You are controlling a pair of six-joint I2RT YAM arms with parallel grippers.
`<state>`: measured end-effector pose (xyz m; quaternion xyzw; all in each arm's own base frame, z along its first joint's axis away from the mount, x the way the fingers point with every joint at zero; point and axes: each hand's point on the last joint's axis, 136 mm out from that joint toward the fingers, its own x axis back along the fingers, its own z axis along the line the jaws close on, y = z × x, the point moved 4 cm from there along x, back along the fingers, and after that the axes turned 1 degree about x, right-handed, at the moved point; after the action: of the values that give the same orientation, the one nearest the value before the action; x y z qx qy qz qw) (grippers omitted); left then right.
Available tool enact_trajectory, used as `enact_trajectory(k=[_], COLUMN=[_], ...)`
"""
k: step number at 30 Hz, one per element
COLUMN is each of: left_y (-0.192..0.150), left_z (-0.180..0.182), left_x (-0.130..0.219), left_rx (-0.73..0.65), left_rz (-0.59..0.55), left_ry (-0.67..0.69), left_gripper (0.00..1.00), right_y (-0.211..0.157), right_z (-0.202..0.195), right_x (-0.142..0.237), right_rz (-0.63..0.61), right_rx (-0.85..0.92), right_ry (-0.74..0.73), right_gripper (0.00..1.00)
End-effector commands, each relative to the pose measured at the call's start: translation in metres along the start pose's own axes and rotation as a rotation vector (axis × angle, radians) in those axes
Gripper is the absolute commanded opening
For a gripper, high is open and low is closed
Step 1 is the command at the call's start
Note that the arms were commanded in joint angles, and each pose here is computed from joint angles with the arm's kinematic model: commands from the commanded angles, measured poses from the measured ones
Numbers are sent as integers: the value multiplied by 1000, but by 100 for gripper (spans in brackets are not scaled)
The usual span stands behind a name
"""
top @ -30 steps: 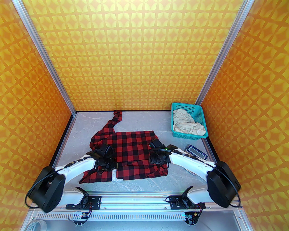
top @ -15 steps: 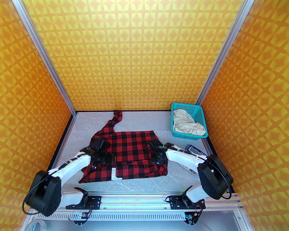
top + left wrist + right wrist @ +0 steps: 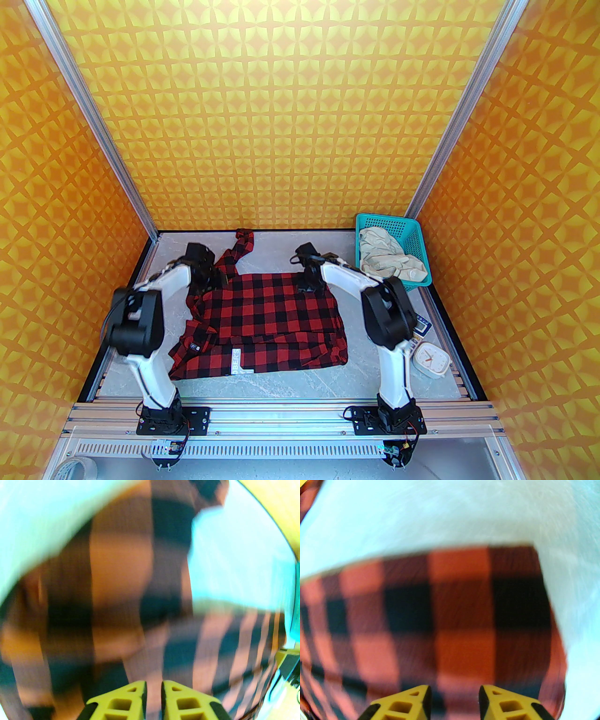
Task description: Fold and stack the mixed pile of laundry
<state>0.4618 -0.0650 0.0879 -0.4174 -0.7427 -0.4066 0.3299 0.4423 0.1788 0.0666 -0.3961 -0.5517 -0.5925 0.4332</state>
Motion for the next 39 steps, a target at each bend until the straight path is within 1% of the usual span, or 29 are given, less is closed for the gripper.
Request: enact_trajectory(k=[1, 6, 7, 10, 14, 18, 21, 23, 28, 31, 32, 35, 39], left_y=[16, 27, 34, 43, 55, 72, 83, 87, 98, 103, 105, 101, 97], left_z=[17, 48, 50, 60, 63, 56, 47, 36, 12, 15, 18, 28, 45], left_x=[-12, -28, -29, -39, -49, -51, -49, -41, 10, 28, 30, 20, 5], left_rx=[28, 85, 89, 113, 123, 106, 81, 56, -45, -109, -123, -172, -226], left_rz=[-6, 8, 3, 12, 6, -31, -38, -44, -124, -129, -124, -49, 21], left_ry=[-14, 12, 9, 14, -1, -64, -107, -150, -171, -116, -89, -29, 48], left_gripper=[17, 17, 17, 17, 17, 18, 23, 26, 34, 40, 41, 44, 54], right_y=[9, 6, 5, 6, 11, 20, 23, 26, 39, 51, 54, 63, 70], right_z=[-17, -35, -38, -39, -35, -35, -36, -34, -26, -24, -24, -30, -36], right_x=[-14, -27, -29, -32, -28, -19, -14, -7, 23, 30, 29, 18, -3], right_rz=[37, 81, 91, 94, 92, 65, 61, 51, -32, -69, -69, -60, -21], right_rx=[5, -20, -26, -43, -47, -35, -26, -27, -20, 23, 38, 70, 102], right_ry=[-22, -60, -62, -48, -32, -39, -48, -33, 34, 35, 28, -11, -65], right_gripper=[38, 39, 39, 39, 41, 42, 43, 43, 45, 46, 46, 44, 44])
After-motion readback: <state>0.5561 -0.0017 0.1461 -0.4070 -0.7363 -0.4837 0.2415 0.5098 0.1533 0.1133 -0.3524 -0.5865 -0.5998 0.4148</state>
